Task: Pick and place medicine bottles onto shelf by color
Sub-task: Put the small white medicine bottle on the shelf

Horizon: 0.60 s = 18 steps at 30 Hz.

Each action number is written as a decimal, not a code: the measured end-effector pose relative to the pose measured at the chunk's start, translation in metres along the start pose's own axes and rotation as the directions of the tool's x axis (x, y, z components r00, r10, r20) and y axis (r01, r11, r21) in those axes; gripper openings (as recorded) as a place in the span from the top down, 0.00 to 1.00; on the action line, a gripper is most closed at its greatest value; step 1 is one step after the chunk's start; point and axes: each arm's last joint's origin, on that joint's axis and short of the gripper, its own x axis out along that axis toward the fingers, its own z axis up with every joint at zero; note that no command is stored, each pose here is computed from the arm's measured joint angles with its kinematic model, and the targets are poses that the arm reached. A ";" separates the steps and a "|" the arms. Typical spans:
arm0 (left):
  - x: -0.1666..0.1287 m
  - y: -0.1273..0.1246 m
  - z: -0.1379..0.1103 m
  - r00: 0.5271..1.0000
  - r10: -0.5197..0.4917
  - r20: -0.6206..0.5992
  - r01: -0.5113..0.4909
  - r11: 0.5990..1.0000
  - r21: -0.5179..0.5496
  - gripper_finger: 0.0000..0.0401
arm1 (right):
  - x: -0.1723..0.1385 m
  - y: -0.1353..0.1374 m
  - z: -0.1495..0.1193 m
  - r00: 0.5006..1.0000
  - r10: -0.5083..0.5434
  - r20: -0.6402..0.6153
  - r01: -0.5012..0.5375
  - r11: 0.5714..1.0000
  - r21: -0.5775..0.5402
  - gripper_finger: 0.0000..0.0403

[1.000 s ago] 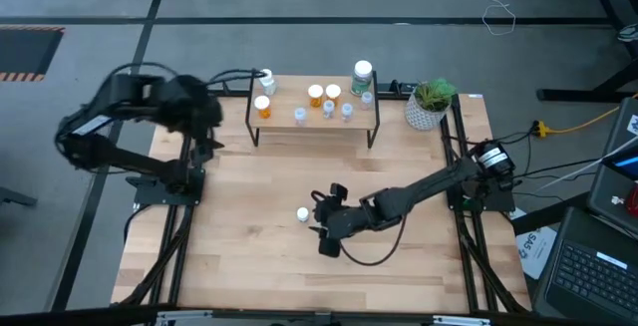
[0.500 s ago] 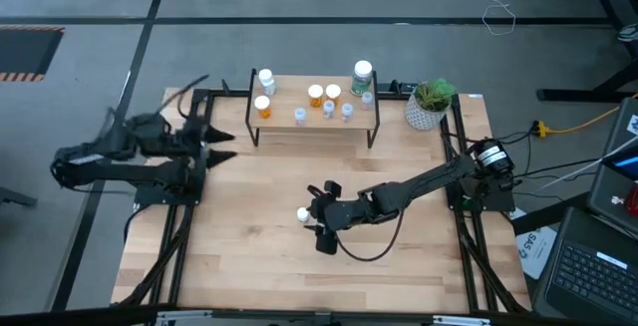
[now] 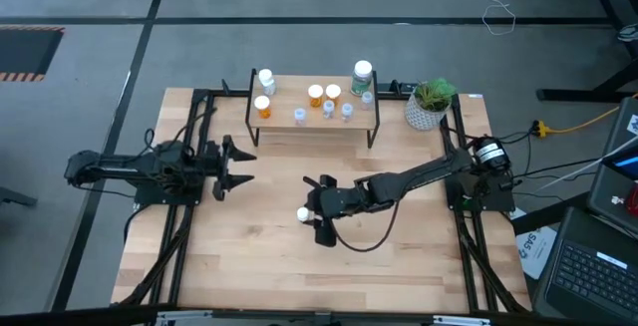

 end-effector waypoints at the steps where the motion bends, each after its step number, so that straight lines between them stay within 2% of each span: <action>1: 0.000 0.000 -0.001 1.000 -0.002 -0.002 0.002 1.000 0.010 0.31 | 0.002 -0.001 0.003 1.000 0.015 0.001 -0.015 1.000 -0.010 0.44; 5: 0.000 0.000 -0.002 1.000 -0.006 -0.005 0.006 0.999 0.034 0.31 | 0.012 0.003 0.026 0.998 0.064 0.019 -0.063 0.995 -0.075 0.44; 9: 0.000 0.000 -0.003 1.000 -0.006 -0.007 0.007 0.998 0.066 0.31 | 0.026 0.009 0.041 0.996 0.029 -0.090 -0.044 0.985 -0.167 0.44; 13: 0.000 0.002 -0.014 1.000 -0.014 -0.014 0.015 0.995 0.100 0.31 | 0.030 0.011 0.046 0.972 -0.023 -0.235 -0.019 0.985 -0.173 0.44; 18: -0.001 0.003 -0.027 0.999 -0.026 -0.037 0.030 0.993 0.115 0.31 | 0.032 0.010 0.045 0.947 -0.053 -0.317 0.009 0.990 -0.139 0.44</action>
